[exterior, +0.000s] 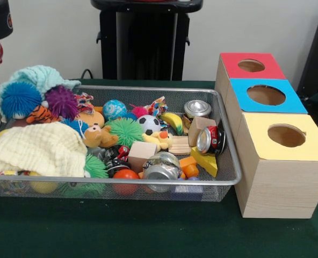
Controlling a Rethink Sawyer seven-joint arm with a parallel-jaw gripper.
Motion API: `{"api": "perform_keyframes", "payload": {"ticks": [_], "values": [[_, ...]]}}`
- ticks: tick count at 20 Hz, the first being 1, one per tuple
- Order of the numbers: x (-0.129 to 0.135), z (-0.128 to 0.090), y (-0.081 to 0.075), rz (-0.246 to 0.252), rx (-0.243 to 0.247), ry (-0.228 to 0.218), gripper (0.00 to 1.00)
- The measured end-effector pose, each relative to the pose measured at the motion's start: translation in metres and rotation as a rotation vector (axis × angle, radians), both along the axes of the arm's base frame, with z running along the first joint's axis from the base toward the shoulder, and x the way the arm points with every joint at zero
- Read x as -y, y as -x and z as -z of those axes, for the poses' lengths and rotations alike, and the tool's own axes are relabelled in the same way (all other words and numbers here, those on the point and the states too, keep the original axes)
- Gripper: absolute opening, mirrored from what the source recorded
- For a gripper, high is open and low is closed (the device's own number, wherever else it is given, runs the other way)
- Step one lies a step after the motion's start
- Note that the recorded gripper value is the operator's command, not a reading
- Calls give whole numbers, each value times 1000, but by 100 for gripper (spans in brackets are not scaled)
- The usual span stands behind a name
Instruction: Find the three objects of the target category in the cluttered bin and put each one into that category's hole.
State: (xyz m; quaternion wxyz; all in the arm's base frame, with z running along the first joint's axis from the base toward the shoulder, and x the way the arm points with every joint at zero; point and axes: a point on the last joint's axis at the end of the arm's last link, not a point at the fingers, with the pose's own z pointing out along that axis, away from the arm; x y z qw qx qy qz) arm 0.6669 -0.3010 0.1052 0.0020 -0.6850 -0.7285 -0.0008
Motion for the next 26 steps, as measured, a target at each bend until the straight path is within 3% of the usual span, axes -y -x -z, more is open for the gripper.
{"api": "perform_keyframes", "payload": {"ticks": [5,14,20,26], "values": [[-17,-2,-12,-6,20,-16,100],[-39,1,-31,5,103,-32,100],[-52,17,-42,9,170,-20,100],[-78,38,-42,-9,155,-31,100]]}}
